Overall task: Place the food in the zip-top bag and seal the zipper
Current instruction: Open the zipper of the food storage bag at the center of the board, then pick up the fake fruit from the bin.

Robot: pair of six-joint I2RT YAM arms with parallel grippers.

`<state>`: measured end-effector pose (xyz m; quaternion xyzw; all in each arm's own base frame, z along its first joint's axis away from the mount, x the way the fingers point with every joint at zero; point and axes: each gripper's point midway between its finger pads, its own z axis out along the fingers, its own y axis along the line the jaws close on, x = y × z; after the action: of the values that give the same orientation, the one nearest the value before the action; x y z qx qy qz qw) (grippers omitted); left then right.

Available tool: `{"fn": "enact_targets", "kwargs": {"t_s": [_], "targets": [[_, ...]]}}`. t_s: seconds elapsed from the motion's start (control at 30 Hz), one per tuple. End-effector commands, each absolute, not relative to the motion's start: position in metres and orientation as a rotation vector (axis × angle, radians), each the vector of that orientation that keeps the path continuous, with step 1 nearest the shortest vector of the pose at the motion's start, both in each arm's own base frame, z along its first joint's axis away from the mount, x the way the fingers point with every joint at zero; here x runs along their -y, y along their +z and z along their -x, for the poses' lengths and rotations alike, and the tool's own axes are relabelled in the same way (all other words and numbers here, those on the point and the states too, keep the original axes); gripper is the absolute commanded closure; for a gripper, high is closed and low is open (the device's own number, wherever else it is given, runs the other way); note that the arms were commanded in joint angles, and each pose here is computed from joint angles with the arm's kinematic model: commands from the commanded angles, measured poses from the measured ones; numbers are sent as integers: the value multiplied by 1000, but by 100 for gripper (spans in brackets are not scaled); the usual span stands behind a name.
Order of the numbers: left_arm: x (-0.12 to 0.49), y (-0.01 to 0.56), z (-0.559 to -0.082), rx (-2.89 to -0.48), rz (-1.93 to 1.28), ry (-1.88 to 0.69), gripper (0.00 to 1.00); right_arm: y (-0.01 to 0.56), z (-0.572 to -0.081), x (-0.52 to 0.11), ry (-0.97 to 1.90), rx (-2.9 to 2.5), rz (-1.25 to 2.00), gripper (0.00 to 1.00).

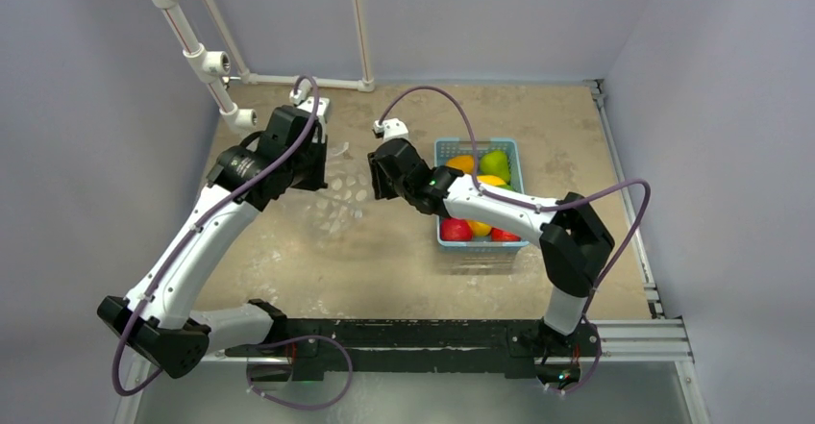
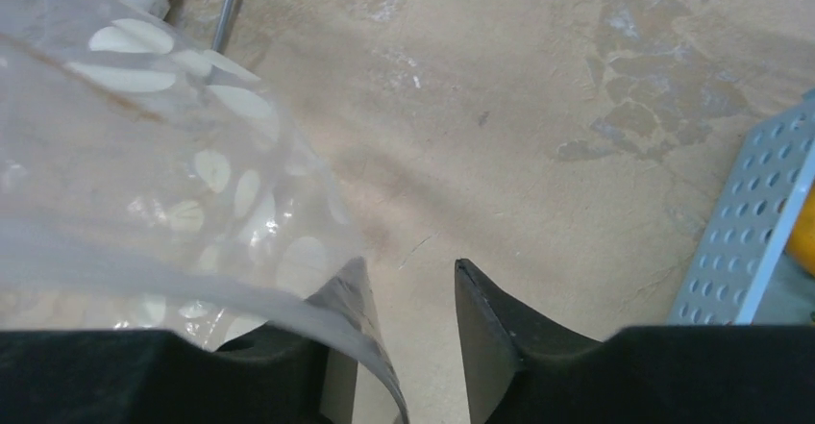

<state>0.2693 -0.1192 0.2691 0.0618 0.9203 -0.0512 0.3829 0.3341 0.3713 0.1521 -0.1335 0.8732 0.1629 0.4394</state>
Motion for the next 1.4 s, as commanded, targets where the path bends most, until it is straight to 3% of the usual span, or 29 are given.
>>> {"fn": "enact_targets", "kwargs": {"t_s": [0.0,0.17,0.63,1.03,1.27,1.37], "targets": [[119,254,-268,-2372,-150,-129,100,204,-337,-391,556,-2066,352,56],[119,236,-269,-2405,-142,-111,100,226,-336,-390,576,-2035,350,53],[123,217,-277,-2440,-141,-94,100,290,-315,-347,601,-1955,252,29],[128,219,-280,-2430,-146,-122,100,270,-306,-266,465,-2042,46,21],[134,222,-281,-2413,-163,-161,100,225,-304,-216,283,-2158,-151,20],[135,223,-280,-2406,-172,-169,100,214,-299,-203,236,-2185,-240,15]]}}
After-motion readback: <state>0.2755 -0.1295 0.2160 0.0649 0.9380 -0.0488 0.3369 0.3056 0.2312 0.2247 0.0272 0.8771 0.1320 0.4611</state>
